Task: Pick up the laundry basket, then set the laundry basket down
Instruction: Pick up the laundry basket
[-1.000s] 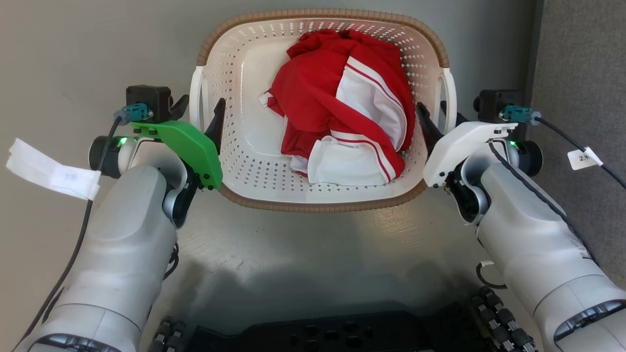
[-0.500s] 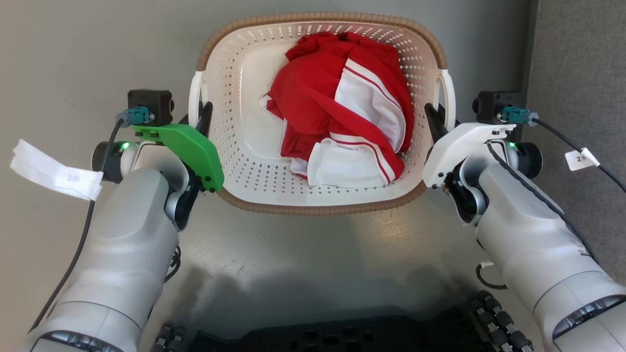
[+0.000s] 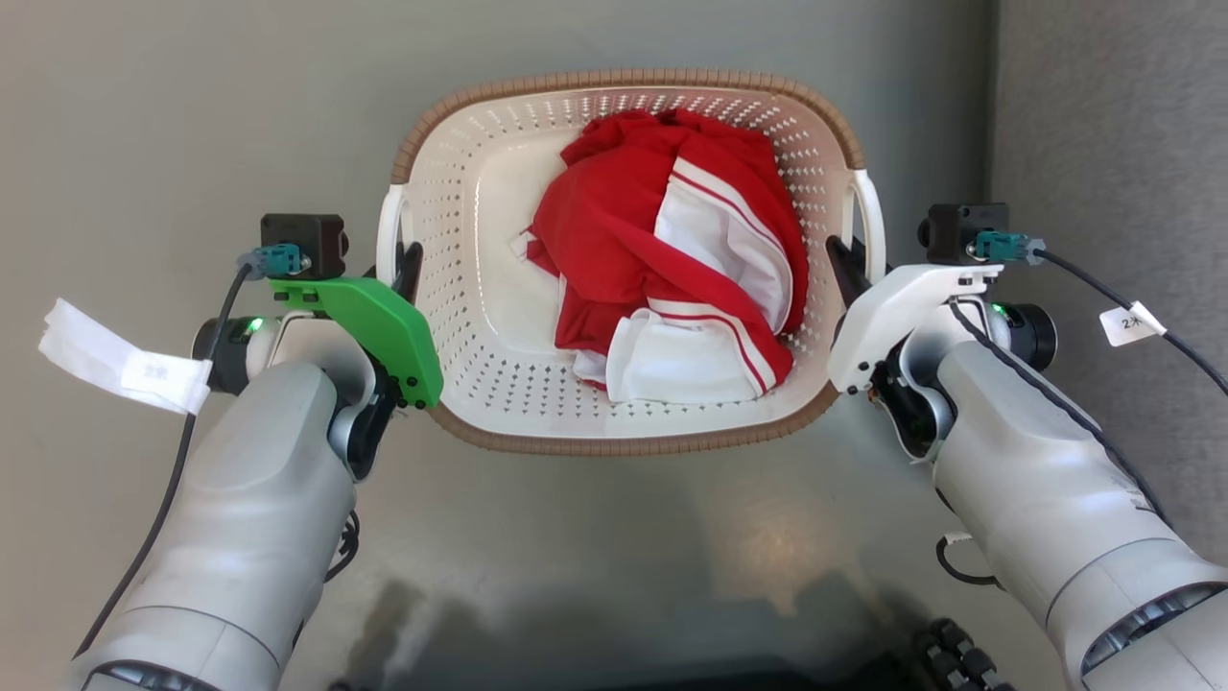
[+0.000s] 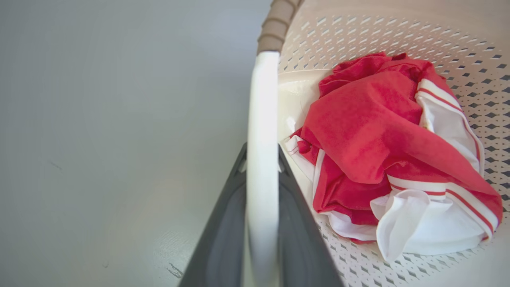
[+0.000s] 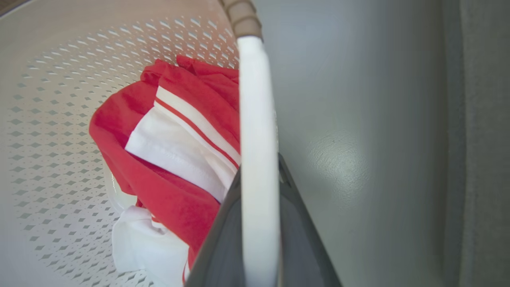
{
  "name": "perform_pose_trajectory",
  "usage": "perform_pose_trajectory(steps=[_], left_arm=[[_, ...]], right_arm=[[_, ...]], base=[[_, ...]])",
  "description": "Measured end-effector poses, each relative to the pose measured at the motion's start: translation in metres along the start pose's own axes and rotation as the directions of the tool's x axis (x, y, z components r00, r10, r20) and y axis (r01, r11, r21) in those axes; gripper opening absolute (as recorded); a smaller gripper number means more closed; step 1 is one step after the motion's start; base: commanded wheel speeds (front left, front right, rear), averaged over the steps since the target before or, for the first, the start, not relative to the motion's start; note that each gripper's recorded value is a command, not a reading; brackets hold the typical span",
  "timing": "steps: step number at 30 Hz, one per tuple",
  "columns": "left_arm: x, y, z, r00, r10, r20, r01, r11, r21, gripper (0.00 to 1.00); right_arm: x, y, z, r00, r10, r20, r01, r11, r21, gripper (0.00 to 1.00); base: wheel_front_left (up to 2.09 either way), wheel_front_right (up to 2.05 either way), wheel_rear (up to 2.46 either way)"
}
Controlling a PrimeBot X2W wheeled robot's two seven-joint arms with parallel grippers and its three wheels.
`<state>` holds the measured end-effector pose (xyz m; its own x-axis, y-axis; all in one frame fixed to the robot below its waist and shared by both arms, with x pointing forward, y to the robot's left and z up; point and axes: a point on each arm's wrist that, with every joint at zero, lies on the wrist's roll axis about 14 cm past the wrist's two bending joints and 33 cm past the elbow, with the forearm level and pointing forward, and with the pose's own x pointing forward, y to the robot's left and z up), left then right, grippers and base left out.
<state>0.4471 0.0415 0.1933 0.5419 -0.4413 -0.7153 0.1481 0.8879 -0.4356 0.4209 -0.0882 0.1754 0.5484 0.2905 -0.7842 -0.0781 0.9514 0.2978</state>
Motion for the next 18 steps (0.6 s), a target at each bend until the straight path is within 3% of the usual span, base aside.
perform_pose_trajectory(steps=[18], left_arm=[[-0.050,-0.040,0.028,0.999,-0.042,0.035,0.040,0.997,0.064,0.00]], right_arm=[[-0.055,0.013,0.041,1.000,0.009,0.019,-0.008,0.999,-0.053,0.00]], base=[[0.00,0.00,0.00]])
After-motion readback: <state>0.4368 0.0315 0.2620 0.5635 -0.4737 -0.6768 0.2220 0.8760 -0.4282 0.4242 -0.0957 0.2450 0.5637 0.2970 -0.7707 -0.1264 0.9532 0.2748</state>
